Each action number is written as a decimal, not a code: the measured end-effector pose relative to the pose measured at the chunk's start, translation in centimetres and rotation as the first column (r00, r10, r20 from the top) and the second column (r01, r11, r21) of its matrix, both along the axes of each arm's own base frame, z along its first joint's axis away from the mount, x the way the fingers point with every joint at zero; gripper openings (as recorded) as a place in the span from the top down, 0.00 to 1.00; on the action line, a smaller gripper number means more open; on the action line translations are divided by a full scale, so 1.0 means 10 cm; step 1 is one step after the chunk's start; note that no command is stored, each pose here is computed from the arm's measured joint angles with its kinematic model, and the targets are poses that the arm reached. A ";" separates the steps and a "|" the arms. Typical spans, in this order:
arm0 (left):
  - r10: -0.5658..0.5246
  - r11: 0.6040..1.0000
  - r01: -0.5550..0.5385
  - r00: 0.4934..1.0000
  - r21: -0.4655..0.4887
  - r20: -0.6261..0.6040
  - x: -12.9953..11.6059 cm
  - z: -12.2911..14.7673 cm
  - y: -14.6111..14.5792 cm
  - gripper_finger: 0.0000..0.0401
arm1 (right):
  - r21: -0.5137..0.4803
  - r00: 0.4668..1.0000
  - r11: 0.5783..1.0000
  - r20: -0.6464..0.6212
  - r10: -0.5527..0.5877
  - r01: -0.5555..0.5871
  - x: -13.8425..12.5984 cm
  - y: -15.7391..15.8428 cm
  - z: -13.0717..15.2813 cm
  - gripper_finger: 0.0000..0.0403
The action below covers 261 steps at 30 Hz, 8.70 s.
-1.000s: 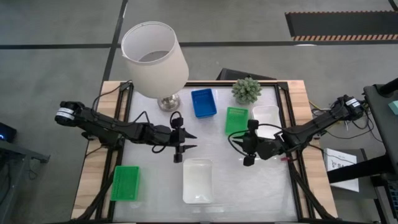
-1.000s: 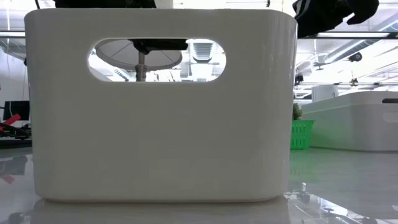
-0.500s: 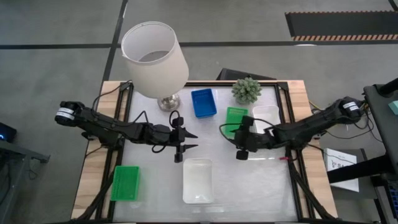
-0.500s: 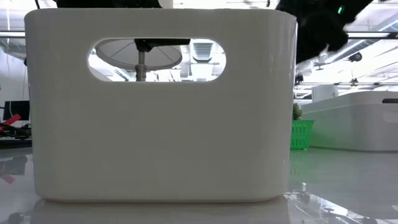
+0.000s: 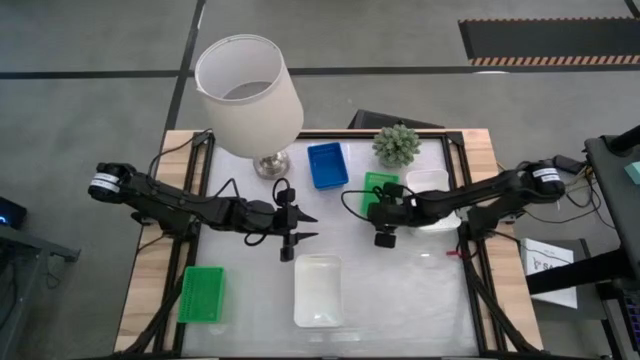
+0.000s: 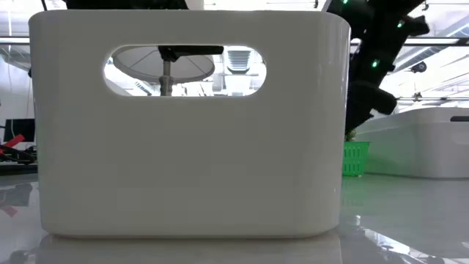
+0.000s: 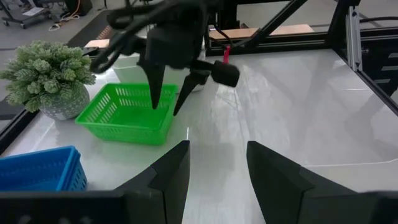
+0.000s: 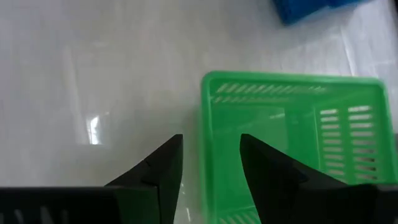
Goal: Stack baskets by color
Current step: Stack the top green bin on the stacked green bins, then stack the bottom white bin on the stacked white bins
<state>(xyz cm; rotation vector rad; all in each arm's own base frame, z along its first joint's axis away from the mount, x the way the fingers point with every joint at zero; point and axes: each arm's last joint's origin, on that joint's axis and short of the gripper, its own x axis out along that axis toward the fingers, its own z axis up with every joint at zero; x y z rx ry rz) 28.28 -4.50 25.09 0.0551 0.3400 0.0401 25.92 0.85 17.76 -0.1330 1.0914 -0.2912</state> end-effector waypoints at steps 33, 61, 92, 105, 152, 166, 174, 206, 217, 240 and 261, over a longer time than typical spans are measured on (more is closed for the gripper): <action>-0.199 0.939 0.146 0.969 0.310 0.146 0.05 0.19 -0.04 0.64 | 0.067 0.805 0.816 0.228 0.548 -0.574 0.38 0.32 0.78 0.98; -0.221 0.937 0.132 0.941 0.323 0.255 0.67 -0.18 -0.04 0.64 | -0.045 0.856 0.902 0.299 0.422 -0.430 0.49 0.29 0.89 0.98; 0.103 0.917 -0.082 0.994 0.390 -0.032 0.63 -0.52 0.08 0.99 | -0.089 0.915 0.940 0.214 0.342 -0.331 0.72 0.28 0.55 0.88; 0.056 0.910 -0.075 0.997 0.408 0.057 0.32 -0.06 -0.40 1.00 | -0.068 0.759 0.858 0.433 0.486 -0.510 0.39 0.31 1.20 0.56; -0.118 0.993 0.091 0.665 -0.078 -0.737 -1.33 0.75 -1.79 1.00 | -0.189 0.554 0.831 0.666 0.500 -0.523 -0.27 0.23 1.39 0.54; -0.069 0.961 -0.212 0.440 -0.178 -0.895 -1.80 0.68 -1.94 1.00 | -0.189 0.563 0.829 0.654 0.506 -0.526 -0.23 0.24 1.33 0.54; -0.010 0.929 -0.340 0.367 -0.145 -0.930 -1.84 0.48 -1.95 0.97 | -0.187 0.564 0.829 0.653 0.506 -0.527 -0.23 0.24 1.33 0.54; 0.098 0.967 -0.232 0.717 -0.104 -0.690 -0.95 0.40 -1.58 0.65 | -0.134 0.606 0.839 0.634 0.482 -0.527 -0.24 0.24 1.27 0.54; 0.079 0.988 0.013 0.818 0.156 -0.570 -0.38 0.27 -1.18 0.65 | 0.038 0.704 0.875 0.611 0.362 -0.483 -0.27 0.24 1.11 0.54; 0.177 0.866 0.099 0.855 0.489 -0.487 -0.42 -0.32 -1.03 0.65 | 0.183 0.807 0.892 0.528 0.265 -0.412 0.21 1.07 0.97 0.62; 0.265 0.916 -0.130 0.906 0.379 -0.329 -0.50 -0.41 -1.15 0.65 | 0.161 0.855 0.860 0.296 0.426 -0.485 1.10 2.12 0.55 0.49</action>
